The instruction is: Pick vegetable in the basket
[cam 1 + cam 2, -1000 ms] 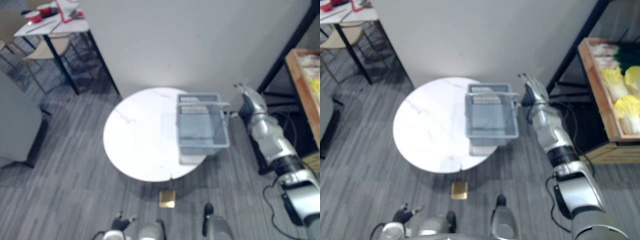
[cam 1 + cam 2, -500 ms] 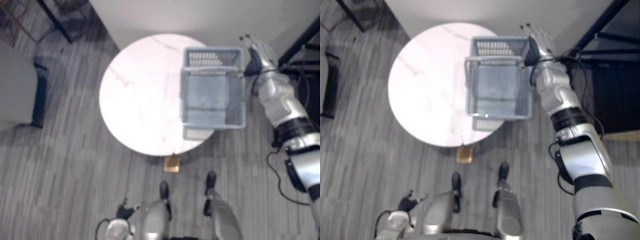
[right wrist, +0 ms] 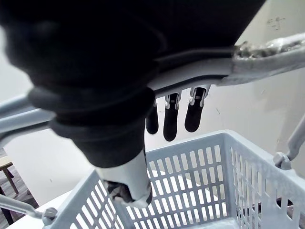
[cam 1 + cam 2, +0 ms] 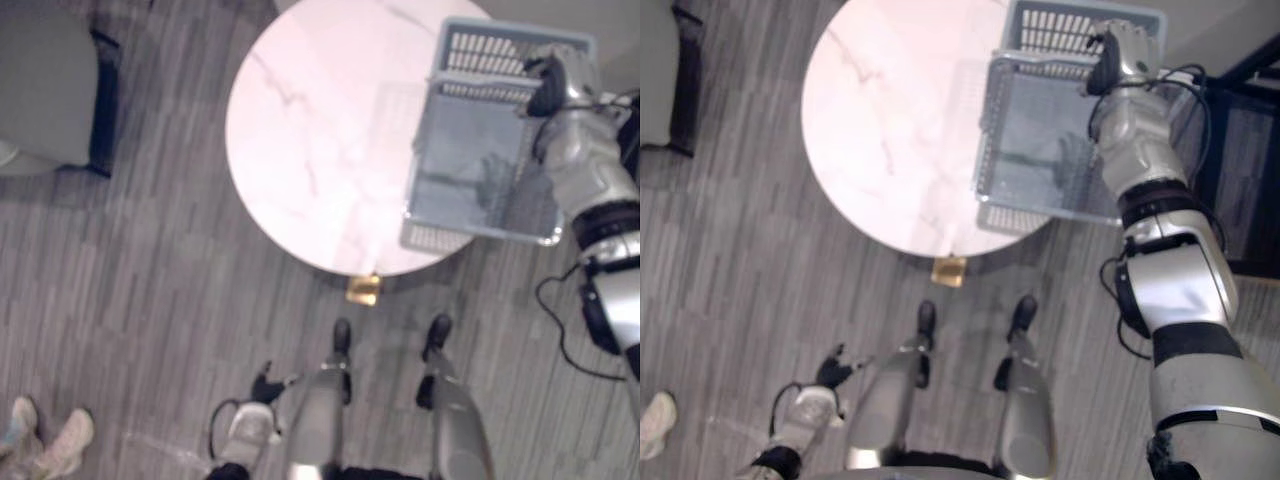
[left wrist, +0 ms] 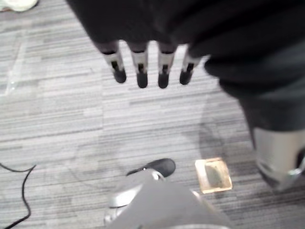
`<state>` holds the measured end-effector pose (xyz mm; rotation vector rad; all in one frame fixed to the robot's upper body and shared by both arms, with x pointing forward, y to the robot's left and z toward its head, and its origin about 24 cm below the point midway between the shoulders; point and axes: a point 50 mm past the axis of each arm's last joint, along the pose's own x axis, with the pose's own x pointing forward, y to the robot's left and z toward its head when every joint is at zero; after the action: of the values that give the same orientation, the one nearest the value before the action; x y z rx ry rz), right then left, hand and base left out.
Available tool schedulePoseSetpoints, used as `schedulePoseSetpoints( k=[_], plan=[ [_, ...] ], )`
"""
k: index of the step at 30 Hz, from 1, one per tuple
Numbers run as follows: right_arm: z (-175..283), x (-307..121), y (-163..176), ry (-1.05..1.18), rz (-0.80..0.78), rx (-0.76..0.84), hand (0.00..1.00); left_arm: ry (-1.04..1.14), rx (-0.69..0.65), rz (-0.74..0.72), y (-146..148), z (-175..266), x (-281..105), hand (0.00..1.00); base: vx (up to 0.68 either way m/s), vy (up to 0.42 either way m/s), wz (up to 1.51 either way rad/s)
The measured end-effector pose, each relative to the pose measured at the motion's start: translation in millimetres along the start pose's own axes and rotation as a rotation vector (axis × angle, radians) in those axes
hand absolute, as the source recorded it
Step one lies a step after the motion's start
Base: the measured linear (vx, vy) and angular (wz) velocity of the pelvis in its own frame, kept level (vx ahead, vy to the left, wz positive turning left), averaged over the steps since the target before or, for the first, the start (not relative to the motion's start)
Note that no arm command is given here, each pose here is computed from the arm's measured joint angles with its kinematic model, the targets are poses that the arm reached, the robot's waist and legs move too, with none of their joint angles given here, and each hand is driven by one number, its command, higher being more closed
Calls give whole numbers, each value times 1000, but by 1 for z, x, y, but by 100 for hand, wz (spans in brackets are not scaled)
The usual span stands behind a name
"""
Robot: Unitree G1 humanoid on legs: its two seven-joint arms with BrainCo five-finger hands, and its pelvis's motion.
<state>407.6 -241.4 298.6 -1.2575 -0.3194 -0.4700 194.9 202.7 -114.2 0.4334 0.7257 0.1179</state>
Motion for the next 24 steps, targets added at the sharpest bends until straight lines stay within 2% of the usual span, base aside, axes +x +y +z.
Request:
schedulePoseSetpoints(
  k=[3, 7, 11, 13, 17, 18, 19, 21, 24],
  plan=[
    [-8, 0, -2, 41, -4, 18, 100, -14, -37, -11, -5, 6, 1, 0, -22, 10, 6],
    [-20, -3, 3, 83, 15, 42, 100, -22, -22, -31, -10, 8, 0, 0, 0, 0, 0],
    [-50, -24, 28, 177, 68, 101, 100, -27, -21, -39, -10, 9, 0, 0, 6, 42, -20],
    [-68, -49, 51, 219, 105, 174, 100, -31, -17, -46, -11, 9, -1, 0, -16, 73, -55],
    [-71, -95, 101, 247, 220, 279, 100, -3, -12, -60, -9, 1, -3, 0, -22, 28, -125],
    [-71, -119, 122, 261, 274, 312, 100, -5, -3, -57, -7, 2, -2, 0, 8, 57, -131],
    [-70, -124, 126, 267, 283, 323, 100, -7, -4, -57, -7, 3, -2, 0, 42, 38, -181],
    [-61, -161, 160, 307, 379, 396, 100, 5, -5, -23, 6, -1, -1, 0, 98, -39, -204],
    [-56, -196, 178, 336, 447, 441, 100, 35, -16, 15, 17, -8, -1, 0, 236, -150, -232]
  ],
)
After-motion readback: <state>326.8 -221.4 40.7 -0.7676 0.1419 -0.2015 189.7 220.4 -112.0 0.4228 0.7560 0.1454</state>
